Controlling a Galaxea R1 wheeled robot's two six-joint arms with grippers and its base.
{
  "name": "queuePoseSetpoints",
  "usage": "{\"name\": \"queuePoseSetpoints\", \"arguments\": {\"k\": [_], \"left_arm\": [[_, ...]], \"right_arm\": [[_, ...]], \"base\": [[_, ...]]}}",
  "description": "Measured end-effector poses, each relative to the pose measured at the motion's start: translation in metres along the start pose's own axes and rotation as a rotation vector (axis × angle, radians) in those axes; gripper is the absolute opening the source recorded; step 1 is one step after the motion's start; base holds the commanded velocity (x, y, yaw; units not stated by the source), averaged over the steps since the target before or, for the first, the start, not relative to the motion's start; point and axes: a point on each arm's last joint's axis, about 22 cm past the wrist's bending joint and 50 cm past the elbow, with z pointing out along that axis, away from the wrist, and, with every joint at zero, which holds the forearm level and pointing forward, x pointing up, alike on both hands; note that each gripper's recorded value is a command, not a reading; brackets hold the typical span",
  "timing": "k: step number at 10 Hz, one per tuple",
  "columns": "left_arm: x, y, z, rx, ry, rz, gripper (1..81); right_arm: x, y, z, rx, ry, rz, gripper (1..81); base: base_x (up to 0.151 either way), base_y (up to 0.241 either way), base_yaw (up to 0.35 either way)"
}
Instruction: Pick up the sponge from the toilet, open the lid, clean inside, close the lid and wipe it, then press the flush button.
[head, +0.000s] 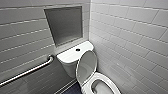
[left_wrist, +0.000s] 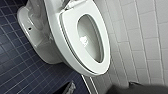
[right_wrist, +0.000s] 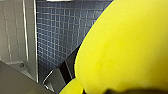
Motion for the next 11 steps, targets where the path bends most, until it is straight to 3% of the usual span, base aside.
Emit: {"name": "queuePoseSetpoints", "arguments": {"k": [2, 5, 8, 11], "left_arm": [[-0.067, -0.019, -0.003, 0.115, -0.105, 0.042, 81.1], [-0.156, -0.057, -0.015, 0.239, -0.232, 0.026, 81.1], [-0.244, -0.071, -0.016, 0.264, -0.351, 0.001, 81.1], [-0.291, -0.089, -0.002, 0.289, -0.404, 0.025, 81.1]], "right_arm": [[0.003, 0.002, -0.008, 0.005, -0.006, -0.018, 1.0], [0.005, -0.004, -0.017, 0.022, -0.013, -0.013, 1.0], [0.008, -0.006, -0.028, 0.037, -0.023, -0.042, 1.0], [0.008, -0.003, -0.036, 0.032, -0.037, -0.05, 1.0]], "base": [[0.0, 0.0, 0.0], [0.0, 0.0, 0.0], [0.0, 0.0, 0.0], [0.0, 0.0, 0.0]]}}
